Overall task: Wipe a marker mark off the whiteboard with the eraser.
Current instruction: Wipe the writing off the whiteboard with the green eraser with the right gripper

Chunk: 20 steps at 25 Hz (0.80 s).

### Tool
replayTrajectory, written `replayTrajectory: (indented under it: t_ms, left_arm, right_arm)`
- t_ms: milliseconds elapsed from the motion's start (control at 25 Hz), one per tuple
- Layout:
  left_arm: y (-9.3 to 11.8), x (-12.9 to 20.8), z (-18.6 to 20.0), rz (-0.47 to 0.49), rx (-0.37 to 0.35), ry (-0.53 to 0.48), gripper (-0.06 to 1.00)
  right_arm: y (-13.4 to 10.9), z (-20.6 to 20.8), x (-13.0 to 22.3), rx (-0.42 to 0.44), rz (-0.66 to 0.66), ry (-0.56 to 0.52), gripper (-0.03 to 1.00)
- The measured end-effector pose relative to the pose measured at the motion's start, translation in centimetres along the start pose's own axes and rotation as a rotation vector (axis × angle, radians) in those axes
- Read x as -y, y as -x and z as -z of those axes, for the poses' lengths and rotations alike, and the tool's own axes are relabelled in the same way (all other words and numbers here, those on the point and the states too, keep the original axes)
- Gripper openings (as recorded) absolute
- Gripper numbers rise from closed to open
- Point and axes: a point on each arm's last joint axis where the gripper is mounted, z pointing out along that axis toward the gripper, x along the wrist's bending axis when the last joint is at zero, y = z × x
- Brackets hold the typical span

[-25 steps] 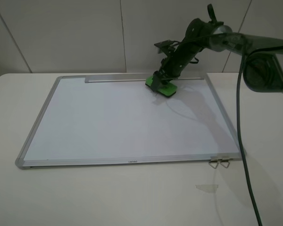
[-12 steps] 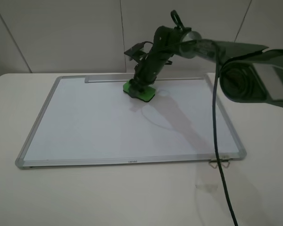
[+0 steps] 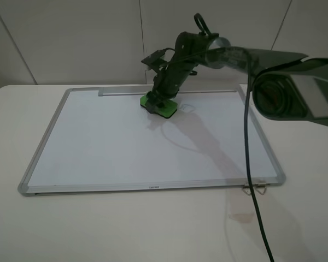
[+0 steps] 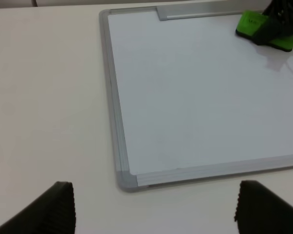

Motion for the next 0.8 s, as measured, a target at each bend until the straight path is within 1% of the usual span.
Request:
replayTrajectory:
  t_ms: [120,240,360,480,600,720,800]
  left_arm:
    - [0.0,0.0,0.0,0.000,0.000,0.000,0.69]
    - [0.0,0.0,0.0,0.000,0.000,0.000,0.69]
    - [0.0,0.0,0.0,0.000,0.000,0.000,0.69]
    - [0.0,0.0,0.0,0.000,0.000,0.000,0.69]
    - [0.0,0.0,0.0,0.000,0.000,0.000,0.69]
    - [0.0,0.0,0.0,0.001,0.000,0.000,0.69]
    - [0.0,0.0,0.0,0.003,0.000,0.000,0.69]
  right_arm:
    - [3.4,0.8,1.8,0.028,-0.068,-0.001,0.59]
    - [6.1,1.4,3.5,0.048,-0.122,-0.006,0.59]
    - [6.9,1.7,4.2,0.044,-0.137,-0.018,0.59]
    - [6.7,1.7,4.0,0.042,-0.136,-0.014,0.59]
    - [5.8,1.4,3.2,0.044,-0.118,0.003,0.59]
    - [3.2,0.4,1.3,0.034,-0.077,0.048,0.59]
    - [0.9,-0.3,-0.1,0.021,-0.039,0.068,0.59]
